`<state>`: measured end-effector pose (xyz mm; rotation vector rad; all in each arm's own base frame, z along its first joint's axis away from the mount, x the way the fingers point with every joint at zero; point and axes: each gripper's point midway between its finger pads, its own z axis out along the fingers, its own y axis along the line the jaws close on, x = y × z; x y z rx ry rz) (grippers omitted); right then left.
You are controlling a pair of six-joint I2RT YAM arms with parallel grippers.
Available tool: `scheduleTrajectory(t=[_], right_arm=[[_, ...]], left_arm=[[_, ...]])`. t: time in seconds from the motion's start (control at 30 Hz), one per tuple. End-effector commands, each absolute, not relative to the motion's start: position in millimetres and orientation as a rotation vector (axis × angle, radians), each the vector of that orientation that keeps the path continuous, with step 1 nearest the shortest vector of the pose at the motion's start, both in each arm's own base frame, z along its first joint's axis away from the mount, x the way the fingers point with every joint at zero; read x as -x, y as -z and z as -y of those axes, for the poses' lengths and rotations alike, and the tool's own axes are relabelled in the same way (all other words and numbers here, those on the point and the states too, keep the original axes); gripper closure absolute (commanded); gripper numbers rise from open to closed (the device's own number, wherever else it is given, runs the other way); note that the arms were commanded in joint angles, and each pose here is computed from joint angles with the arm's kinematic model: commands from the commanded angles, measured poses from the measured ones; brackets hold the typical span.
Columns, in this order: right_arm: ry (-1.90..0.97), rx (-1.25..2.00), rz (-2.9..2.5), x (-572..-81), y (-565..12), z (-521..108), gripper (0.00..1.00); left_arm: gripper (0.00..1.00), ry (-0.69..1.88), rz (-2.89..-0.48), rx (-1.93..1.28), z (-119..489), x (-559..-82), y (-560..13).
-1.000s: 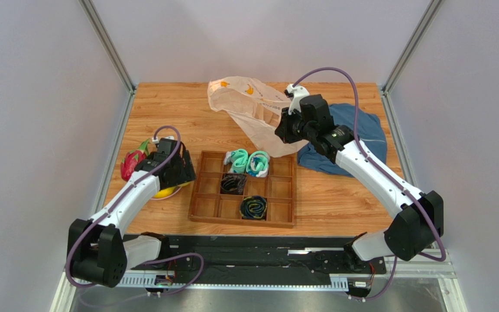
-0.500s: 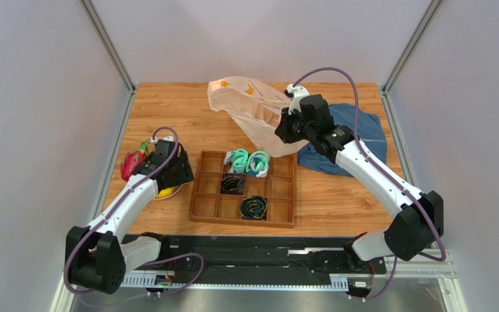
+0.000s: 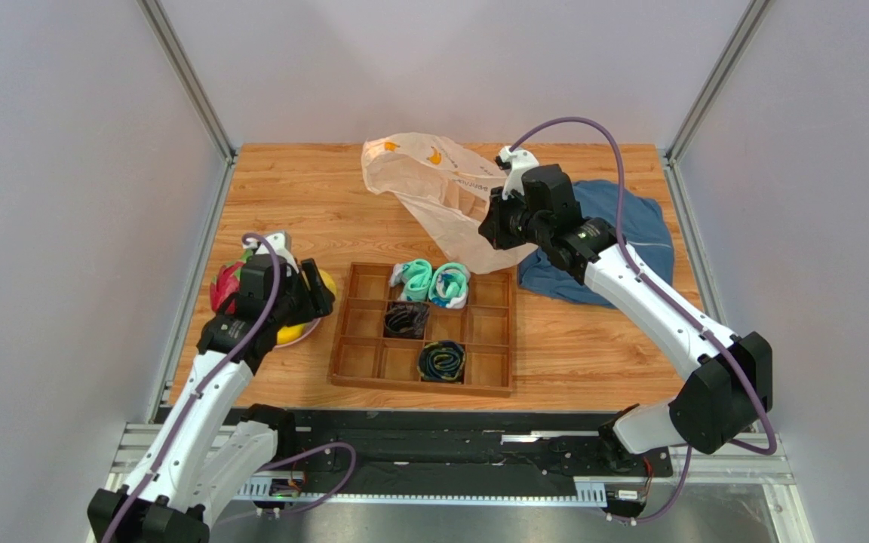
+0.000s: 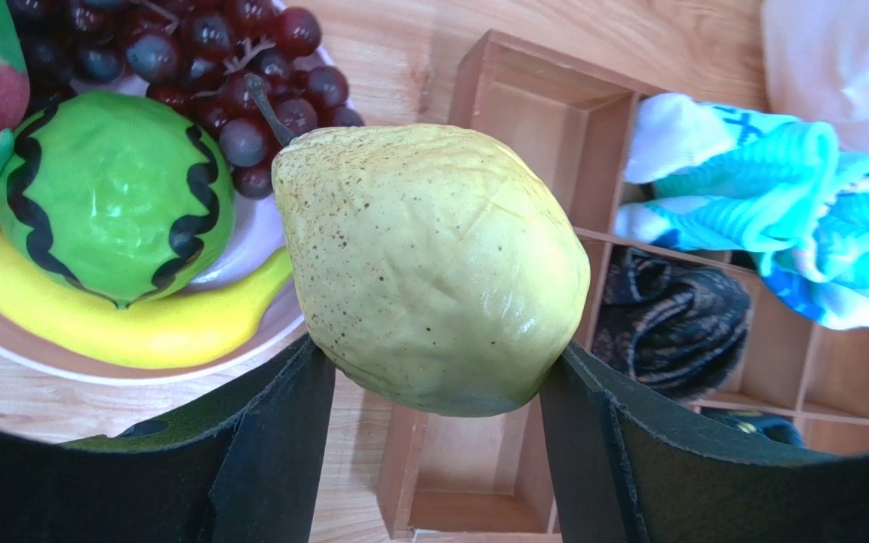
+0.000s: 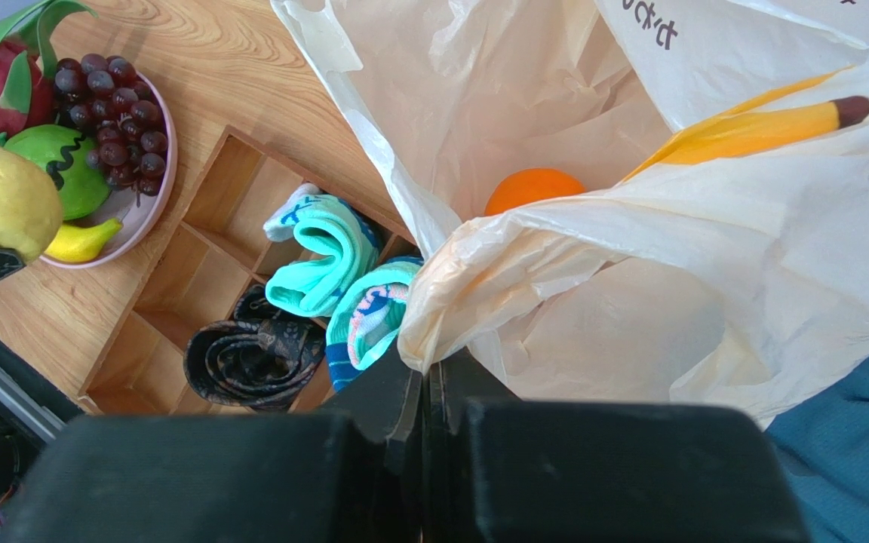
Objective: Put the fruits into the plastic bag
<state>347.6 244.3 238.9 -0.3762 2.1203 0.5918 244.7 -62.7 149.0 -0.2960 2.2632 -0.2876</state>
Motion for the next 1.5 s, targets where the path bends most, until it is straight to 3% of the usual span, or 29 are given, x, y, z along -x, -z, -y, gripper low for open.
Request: scheduleTrajectory(t=[0.0, 0.4, 0.63, 0.9, 1.27, 1.37, 1.47], right_arm=[[-0.602, 0.372, -2.081, -348, -251, -246, 0.96], [-0.602, 0.374, -2.074, -349, -255, -246, 0.96], [-0.590, 0.370, -2.060, -348, -262, -243, 0.96], [-0.590, 0.364, -2.055, -346, -265, -241, 0.96], [-0.572, 0.358, -2.048, -346, -266, -237, 0.96], [-0.571, 0.362, -2.049, -346, -266, -238, 0.96], [-0.569, 0.361, -2.054, -346, -264, -238, 0.96]], left_arm=[[0.60, 0.381, -2.139, 0.209, 80, -256, -196], [0.60, 0.626, -1.844, -0.163, 216, -328, -350], [0.60, 0.737, -1.824, -0.288, 293, -374, -366], [0.60, 0.803, -1.946, -0.300, 337, -400, -313], [0.60, 0.816, -2.091, -0.347, 360, -393, -249], [0.59, 0.827, -2.119, -0.355, 364, -394, -239], [0.50, 0.823, -2.144, -0.359, 365, -393, -232]])
